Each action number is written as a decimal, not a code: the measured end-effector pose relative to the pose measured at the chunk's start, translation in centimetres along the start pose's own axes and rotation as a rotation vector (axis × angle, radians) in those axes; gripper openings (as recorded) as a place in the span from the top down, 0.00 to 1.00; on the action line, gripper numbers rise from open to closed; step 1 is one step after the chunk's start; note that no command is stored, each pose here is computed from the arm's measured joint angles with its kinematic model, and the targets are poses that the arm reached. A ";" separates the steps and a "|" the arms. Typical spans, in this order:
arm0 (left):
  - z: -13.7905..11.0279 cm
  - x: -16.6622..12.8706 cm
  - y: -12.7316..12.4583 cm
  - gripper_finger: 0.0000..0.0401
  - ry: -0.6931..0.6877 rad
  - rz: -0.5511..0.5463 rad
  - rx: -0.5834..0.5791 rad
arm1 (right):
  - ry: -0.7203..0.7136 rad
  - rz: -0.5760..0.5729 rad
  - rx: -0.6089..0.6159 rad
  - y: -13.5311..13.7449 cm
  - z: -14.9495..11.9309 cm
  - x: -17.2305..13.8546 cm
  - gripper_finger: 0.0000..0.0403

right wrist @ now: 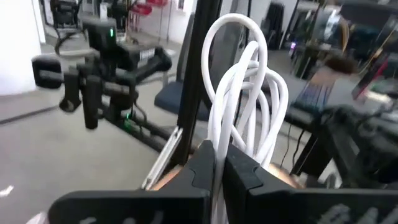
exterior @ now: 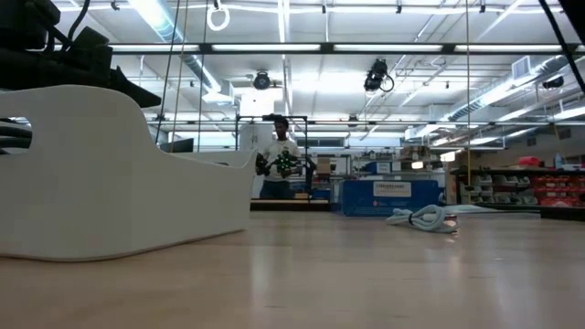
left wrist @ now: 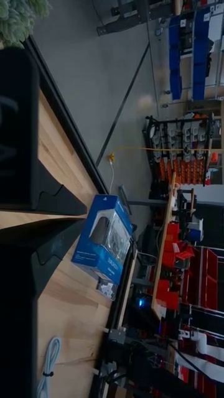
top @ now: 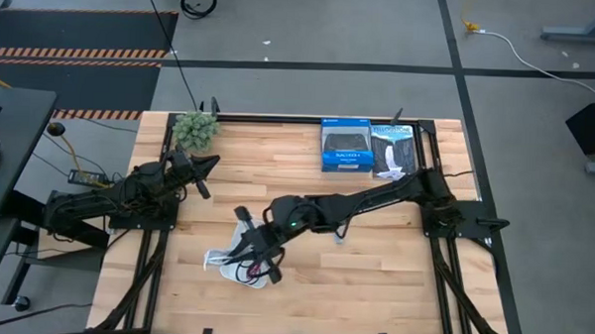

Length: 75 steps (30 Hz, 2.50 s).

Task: Pick and place USB-C Cables
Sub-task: Put the white HDMI cable into the white bin

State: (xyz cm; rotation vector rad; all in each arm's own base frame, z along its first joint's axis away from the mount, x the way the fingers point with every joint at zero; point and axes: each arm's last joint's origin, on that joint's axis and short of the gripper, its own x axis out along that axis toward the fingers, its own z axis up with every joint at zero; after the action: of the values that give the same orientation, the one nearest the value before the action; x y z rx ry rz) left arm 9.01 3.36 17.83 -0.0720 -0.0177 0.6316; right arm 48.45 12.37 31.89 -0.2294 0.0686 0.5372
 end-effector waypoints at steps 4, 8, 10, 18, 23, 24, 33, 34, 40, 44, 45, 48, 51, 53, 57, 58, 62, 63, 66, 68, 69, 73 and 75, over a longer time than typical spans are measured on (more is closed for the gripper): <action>0.0 0.0 0.0 0.94 0.000 0.000 0.000 | 0.116 0.033 0.025 -0.4 -3.3 1.1 0.96; 0.0 0.0 0.0 0.94 -0.001 0.000 0.000 | 0.208 0.052 0.009 -0.8 -6.1 1.8 0.96; 0.0 0.0 0.0 0.94 -0.001 0.000 0.000 | 0.245 0.063 -0.020 -0.8 -6.8 1.9 0.96; 0.0 0.0 0.0 0.94 0.001 0.000 0.000 | 0.359 0.119 -0.335 -0.8 -10.0 2.5 0.95; 0.0 0.0 0.0 0.94 -0.001 0.001 0.000 | 0.440 0.143 -0.451 -1.0 -12.7 2.9 0.95; 0.0 0.0 0.0 0.94 0.004 0.000 0.002 | 0.461 0.134 -0.464 -1.0 -12.9 2.9 0.95; 0.0 0.0 0.0 0.94 0.000 0.000 0.000 | 0.537 0.176 -0.484 -0.9 -13.5 2.4 0.94; 0.0 0.0 0.0 0.94 0.000 0.000 0.000 | 0.548 0.182 -0.480 -0.9 -13.6 2.4 0.93; 0.0 0.0 0.0 0.94 0.000 0.000 0.000 | 0.587 0.204 -0.453 -0.7 -14.0 2.1 0.83; 0.0 0.0 0.0 0.94 0.000 0.000 0.000 | 0.591 0.203 -0.447 -0.7 -14.0 2.1 0.73; 0.0 0.0 0.0 0.94 0.000 0.000 0.000 | 0.591 0.201 -0.440 -0.7 -13.9 2.1 0.71; 0.0 0.0 0.0 0.94 -0.001 0.000 0.000 | 0.575 0.190 -0.417 -0.3 -12.5 1.8 0.67; 0.0 0.0 0.0 0.94 -0.001 0.000 0.000 | 0.522 0.180 -0.427 -0.1 -10.3 1.4 0.66; 0.0 0.0 0.0 0.94 -0.001 0.000 0.000 | 0.506 0.176 -0.434 0.1 -9.6 1.3 0.66; 0.0 0.0 0.0 0.94 -0.001 0.000 0.000 | 0.487 0.149 -0.431 -0.1 -8.9 1.1 0.66; 0.0 0.0 0.0 0.94 -0.001 0.000 0.000 | 0.474 0.124 -0.425 -0.2 -8.7 1.1 0.66; 0.0 0.0 0.0 0.94 -0.001 0.000 0.000 | 0.481 0.019 -0.334 -0.6 -8.8 1.5 0.66; 0.0 0.0 0.0 0.94 -0.001 0.000 0.000 | 0.489 -0.004 -0.285 -0.6 -9.0 1.5 0.66; 0.0 0.0 0.0 0.94 -0.001 0.001 0.000 | 0.498 -0.051 -0.137 -0.7 -9.4 1.6 0.68; 0.0 0.0 0.0 0.94 -0.001 0.000 0.000 | 0.511 -0.066 -0.105 -0.7 -10.3 1.8 0.69; 0.0 0.0 0.0 0.94 0.000 0.000 0.000 | 0.562 -0.056 -0.092 -0.5 -11.5 1.8 0.70; 0.0 0.0 0.0 0.94 -0.001 0.000 -0.001 | 0.671 -0.008 -0.075 0.5 -15.9 2.3 0.73; -0.1 0.0 0.0 0.94 0.005 0.001 0.002 | 0.696 0.011 -0.099 0.9 -16.6 2.4 0.75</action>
State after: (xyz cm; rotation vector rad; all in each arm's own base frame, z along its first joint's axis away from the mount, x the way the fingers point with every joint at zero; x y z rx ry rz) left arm 9.01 3.37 17.77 -0.0716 -0.0127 0.6322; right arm 49.94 10.47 15.25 -0.5058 0.7207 0.4516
